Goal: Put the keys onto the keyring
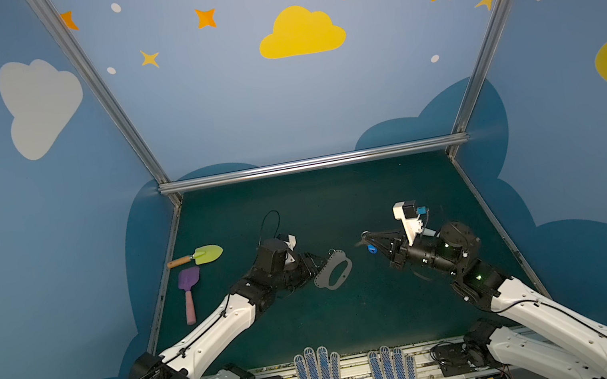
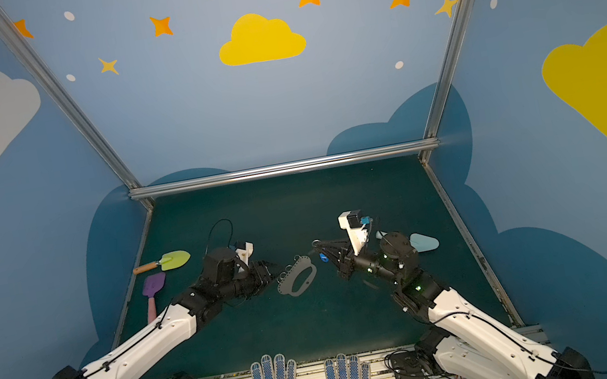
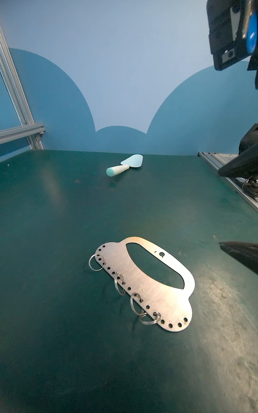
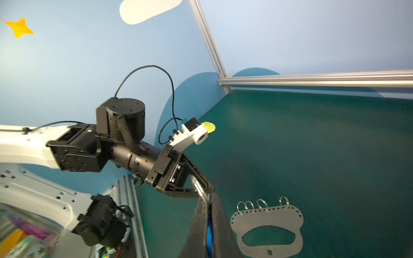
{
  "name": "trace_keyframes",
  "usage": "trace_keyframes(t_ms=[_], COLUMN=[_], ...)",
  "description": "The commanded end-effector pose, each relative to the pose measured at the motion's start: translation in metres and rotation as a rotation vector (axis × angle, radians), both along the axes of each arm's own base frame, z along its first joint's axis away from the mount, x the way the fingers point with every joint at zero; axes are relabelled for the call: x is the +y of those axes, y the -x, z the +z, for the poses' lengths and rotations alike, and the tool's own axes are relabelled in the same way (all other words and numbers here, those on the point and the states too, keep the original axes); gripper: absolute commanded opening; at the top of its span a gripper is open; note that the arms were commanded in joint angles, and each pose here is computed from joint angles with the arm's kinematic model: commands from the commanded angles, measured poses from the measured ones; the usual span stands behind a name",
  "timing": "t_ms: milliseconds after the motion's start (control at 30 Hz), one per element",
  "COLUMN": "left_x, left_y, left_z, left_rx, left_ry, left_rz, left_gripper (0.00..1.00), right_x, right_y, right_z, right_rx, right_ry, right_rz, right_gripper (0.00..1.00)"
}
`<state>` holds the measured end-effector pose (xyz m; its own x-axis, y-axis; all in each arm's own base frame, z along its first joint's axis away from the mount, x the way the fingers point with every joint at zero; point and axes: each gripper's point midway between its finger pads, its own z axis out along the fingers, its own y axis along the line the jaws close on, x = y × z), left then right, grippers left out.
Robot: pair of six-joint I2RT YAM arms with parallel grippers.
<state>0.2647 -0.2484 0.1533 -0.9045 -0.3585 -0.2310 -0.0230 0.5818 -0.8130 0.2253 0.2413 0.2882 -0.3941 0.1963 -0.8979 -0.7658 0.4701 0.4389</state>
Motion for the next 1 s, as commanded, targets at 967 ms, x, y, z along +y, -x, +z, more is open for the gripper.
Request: trace_keyframes(t_ms=[967], left_x=[-0.013], left_y=[0.006], left_z=[-0.039], left_rx=[0.122], left_ry=[-0.058], left_rz=[0.009], left_gripper=[0.53], right_x=[-0.032], right_y=[-0.011], right_z=[-0.045], right_rx=[0.144], right_ry=[0.063], right_rz=[-0.107], right_gripper=[0.00])
